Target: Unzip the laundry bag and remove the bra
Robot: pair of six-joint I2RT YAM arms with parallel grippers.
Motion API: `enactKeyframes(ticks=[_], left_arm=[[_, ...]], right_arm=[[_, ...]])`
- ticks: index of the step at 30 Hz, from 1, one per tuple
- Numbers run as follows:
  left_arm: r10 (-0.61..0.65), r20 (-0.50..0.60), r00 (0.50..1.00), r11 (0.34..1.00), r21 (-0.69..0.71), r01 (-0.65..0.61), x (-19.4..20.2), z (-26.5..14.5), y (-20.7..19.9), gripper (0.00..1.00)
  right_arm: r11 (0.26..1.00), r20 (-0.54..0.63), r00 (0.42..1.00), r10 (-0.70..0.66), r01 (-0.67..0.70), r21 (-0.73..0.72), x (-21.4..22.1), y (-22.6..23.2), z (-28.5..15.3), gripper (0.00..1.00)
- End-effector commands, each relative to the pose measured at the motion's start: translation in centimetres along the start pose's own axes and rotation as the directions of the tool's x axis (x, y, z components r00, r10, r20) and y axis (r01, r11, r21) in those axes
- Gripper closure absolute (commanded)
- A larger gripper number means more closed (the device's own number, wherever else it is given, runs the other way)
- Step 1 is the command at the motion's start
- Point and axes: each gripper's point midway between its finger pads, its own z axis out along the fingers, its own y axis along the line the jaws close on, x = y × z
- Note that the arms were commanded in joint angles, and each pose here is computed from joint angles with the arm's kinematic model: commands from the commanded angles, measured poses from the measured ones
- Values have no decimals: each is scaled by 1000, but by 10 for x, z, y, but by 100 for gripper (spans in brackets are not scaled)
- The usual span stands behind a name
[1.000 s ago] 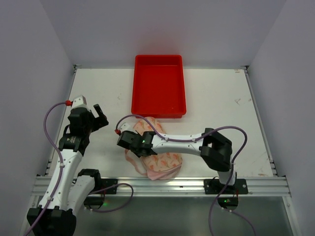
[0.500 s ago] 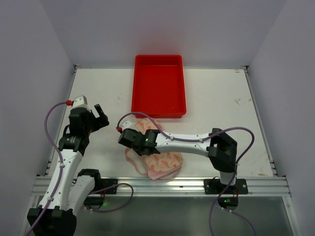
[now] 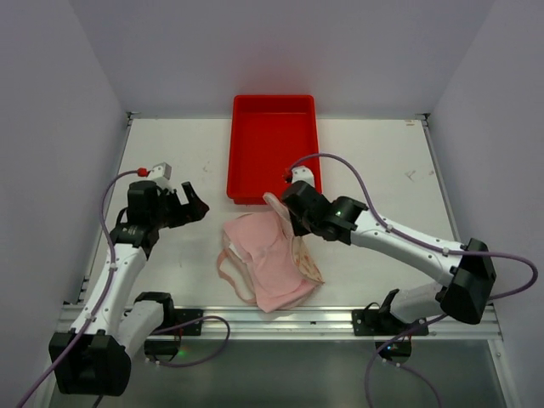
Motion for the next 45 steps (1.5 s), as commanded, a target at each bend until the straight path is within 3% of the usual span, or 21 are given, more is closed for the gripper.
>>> enactKeyframes(ticks=[1,10,22,23,25,28,29,32,37,41,45], left_arm=[[40,-25,999,984,174,-35,-5,-1,-32,0],[96,-58,994,974,210,-81,2,3,-42,0],[151,-62,986,971,195,-137,5,5,-41,0],[151,-59,987,973,183,-138,6,5,-38,0],[151,-53,987,975,172,-140,9,3,-35,0],[149,-47,988,980,141,-141,14,3,-27,0],[148,-43,988,982,122,-142,14,3,-23,0],[144,-35,989,985,102,-139,15,2,-19,0],[140,-15,990,988,69,-139,11,0,-15,0],[130,-5,992,991,28,-130,8,0,-8,0],[118,4,993,993,2,-118,6,-1,-3,0]], right_arm=[[994,-53,992,113,-113,12,29,-24,-6,100],[946,-88,943,320,-314,78,72,-77,-8,100],[861,-26,875,484,-471,194,73,-147,-10,99],[844,-20,858,513,-501,190,71,-151,-11,79],[836,15,847,531,-526,157,61,-153,-19,53],[844,77,851,520,-526,105,40,-153,-38,27],[848,80,854,514,-520,99,38,-152,-44,25],[887,108,880,462,-461,-29,21,-136,-58,21],[922,59,964,259,-228,-313,26,-66,-65,20],[877,84,996,32,12,-481,47,-4,-73,21],[835,34,989,-147,143,-531,77,31,-65,21]])
